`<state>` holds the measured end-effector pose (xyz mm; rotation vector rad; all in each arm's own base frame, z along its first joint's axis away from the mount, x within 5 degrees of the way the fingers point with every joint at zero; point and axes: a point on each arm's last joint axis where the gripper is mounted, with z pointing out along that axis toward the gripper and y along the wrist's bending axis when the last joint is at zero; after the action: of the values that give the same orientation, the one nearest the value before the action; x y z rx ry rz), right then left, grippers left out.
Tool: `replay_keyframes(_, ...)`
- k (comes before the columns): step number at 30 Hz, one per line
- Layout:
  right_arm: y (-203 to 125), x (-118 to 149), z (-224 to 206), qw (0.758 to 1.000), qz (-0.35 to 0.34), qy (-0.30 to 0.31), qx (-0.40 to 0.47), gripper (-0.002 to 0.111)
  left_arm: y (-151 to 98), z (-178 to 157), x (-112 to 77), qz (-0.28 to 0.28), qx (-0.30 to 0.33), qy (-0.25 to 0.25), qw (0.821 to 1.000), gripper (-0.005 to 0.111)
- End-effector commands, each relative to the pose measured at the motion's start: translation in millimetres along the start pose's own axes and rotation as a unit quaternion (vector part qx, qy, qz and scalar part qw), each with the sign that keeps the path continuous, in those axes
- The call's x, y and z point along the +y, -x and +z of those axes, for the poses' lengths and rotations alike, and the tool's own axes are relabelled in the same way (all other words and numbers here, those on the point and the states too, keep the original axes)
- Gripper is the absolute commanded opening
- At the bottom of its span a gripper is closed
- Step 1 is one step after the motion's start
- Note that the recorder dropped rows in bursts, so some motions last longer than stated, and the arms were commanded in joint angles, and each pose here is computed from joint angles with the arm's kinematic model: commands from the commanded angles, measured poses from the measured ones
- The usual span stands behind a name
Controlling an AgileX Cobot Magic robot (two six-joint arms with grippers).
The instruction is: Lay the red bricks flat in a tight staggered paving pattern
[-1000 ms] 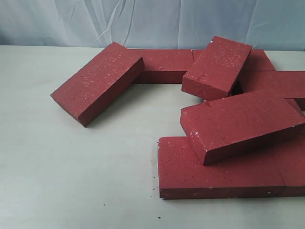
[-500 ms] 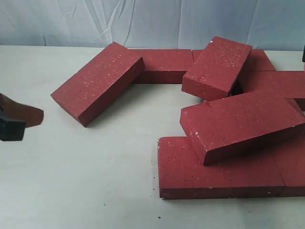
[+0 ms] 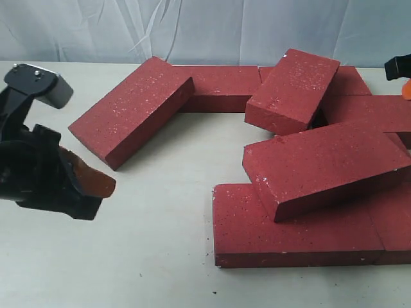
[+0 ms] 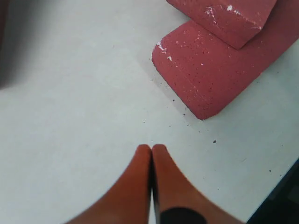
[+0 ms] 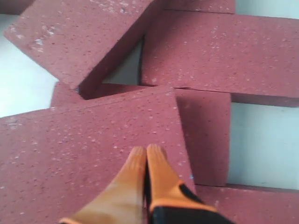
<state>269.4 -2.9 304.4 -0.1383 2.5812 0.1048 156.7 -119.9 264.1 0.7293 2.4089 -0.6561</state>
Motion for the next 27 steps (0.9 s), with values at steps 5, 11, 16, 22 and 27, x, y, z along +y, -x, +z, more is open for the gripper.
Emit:
replay_keyframes(5,3.5,-39.0,22.8,0.997,0.031,-0.051,0.04,-0.001,6.7,25.9,-12.0,0.026,0.024,-0.018,0.999,0.0)
replay_keyframes(11,-0.1,-56.4,37.7,0.995,0.033,-0.066,0.063,-0.001,21.7,45.5,-24.6,0.04,0.036,-0.035,0.998,0.0)
replay_keyframes(16,-1.7,-59.5,49.0,0.994,0.003,-0.065,0.082,-0.001,35.5,66.8,-36.9,0.054,0.045,-0.047,0.996,0.0)
replay_keyframes(22,-6.2,-67.0,64.6,0.989,-0.032,-0.081,0.118,-0.001,47.3,97.7,-49.2,0.065,0.072,-0.059,0.994,0.0)
replay_keyframes(27,-8.3,-68.5,74.1,0.988,-0.03,-0.076,0.132,-0.001,56.2,118.8,-58.9,0.068,0.077,-0.066,0.993,0.0)
